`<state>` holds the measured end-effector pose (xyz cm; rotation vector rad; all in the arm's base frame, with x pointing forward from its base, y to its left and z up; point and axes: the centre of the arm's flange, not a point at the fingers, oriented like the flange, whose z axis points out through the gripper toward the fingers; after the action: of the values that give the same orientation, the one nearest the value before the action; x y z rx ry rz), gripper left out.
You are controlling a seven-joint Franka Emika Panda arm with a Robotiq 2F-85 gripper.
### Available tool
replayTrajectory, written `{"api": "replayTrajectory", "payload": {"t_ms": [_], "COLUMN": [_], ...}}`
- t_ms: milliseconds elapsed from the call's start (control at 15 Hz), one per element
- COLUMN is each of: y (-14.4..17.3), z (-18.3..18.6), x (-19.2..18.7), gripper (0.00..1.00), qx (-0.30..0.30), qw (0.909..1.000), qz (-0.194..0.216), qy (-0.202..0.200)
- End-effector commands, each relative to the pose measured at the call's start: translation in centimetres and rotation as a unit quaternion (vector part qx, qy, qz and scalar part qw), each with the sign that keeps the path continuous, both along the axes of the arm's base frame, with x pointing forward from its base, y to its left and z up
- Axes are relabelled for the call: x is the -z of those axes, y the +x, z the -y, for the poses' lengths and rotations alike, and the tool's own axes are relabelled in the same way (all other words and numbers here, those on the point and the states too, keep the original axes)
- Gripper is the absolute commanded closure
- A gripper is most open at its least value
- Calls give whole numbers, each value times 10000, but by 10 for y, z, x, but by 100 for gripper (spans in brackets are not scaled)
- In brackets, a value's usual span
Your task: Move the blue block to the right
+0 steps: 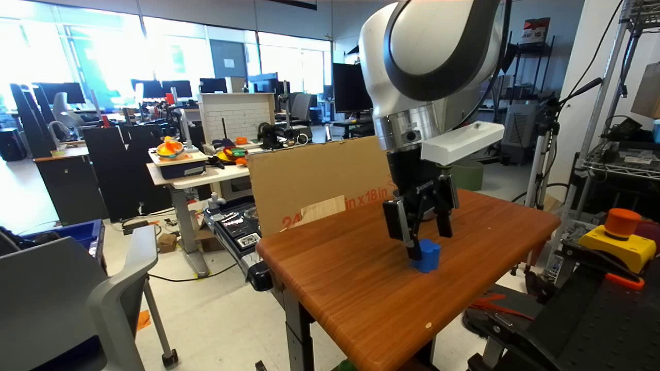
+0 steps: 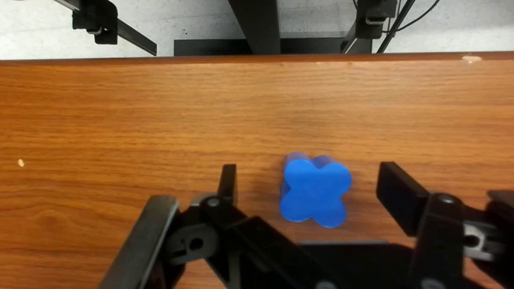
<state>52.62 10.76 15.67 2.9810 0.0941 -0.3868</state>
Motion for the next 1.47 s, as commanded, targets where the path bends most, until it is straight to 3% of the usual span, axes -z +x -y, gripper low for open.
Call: {"api": "replayTrajectory", "payload": {"t_ms": [0,333,400,800,1133,1400], "y": [14,12,10,11,50,85], "z": [-10,-12,-12,25,124,224], "x": [16,17,11,-83,-168,-193], "gripper": [44,81,84,84,84,84], "qx": [72,37,8,74,1047,1596], "qw": [10000,9999,9999,9996,9921,9853], "qz": [-40,-72,-60,278,679,596], "qy": [-47,-105,-102,-82,-101,-158]}}
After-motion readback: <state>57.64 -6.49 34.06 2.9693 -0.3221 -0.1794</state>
